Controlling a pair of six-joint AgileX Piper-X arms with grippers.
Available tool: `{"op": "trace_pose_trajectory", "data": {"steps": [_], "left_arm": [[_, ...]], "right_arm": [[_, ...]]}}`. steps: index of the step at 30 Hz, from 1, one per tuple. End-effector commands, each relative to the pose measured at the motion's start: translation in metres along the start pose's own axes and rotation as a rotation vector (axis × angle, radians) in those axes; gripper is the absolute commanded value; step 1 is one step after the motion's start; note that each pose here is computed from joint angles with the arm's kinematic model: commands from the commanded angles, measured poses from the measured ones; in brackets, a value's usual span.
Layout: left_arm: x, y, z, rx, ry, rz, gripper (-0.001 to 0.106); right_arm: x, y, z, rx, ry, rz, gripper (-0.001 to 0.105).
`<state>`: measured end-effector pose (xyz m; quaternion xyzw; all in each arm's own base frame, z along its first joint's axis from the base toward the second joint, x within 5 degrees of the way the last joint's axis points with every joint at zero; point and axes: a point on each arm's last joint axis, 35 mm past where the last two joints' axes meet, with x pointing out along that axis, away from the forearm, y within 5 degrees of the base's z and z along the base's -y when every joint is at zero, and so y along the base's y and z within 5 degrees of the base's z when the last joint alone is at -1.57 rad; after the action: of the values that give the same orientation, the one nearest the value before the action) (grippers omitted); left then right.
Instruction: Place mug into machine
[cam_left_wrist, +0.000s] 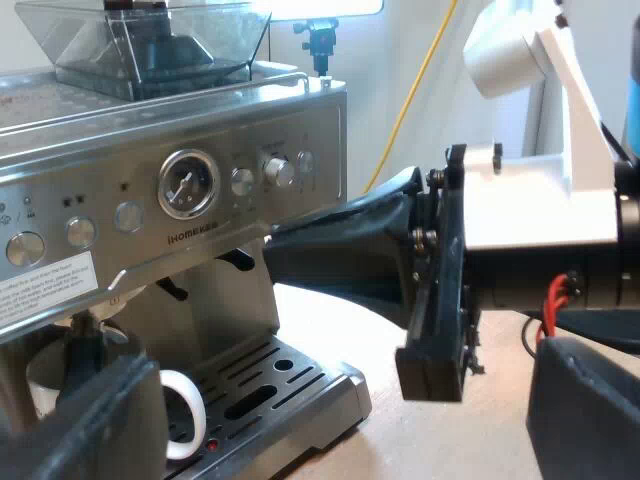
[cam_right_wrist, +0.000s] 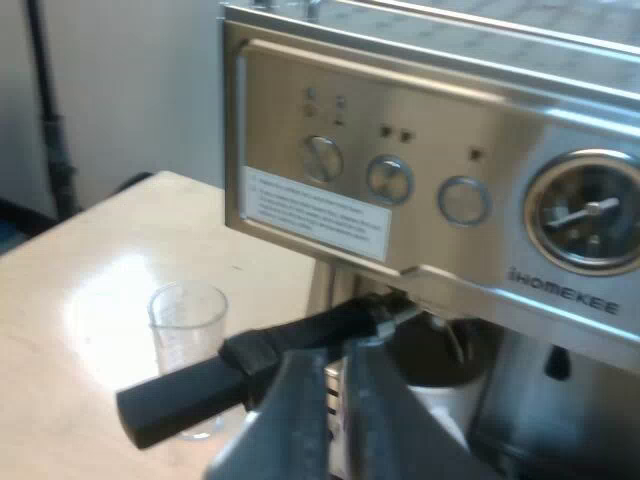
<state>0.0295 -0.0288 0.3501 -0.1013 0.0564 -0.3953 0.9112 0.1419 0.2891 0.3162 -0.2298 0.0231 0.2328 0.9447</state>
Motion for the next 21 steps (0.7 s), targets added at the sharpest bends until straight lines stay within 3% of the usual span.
{"op": "trace_pose_trajectory", "data": {"steps": [1,5,8,21], "left_arm": [[-0.002,-0.001,0.003,0.0,-0.016,0.008,0.081],[-0.001,0.0,0.002,0.002,-0.014,0.008,0.081],[-0.001,0.0,0.001,0.019,-0.011,0.009,0.081],[0.016,0.007,-0.004,0.012,0.037,0.025,0.081]], "right_arm": [[0.01,-0.008,-0.001,0.084,-0.011,0.013,0.0],[0.024,-0.021,-0.004,0.179,-0.017,-0.046,0.0],[0.03,-0.028,-0.005,0.211,-0.024,-0.042,0.0],[0.076,-0.02,0.009,0.206,-0.014,-0.052,0.0]]}}
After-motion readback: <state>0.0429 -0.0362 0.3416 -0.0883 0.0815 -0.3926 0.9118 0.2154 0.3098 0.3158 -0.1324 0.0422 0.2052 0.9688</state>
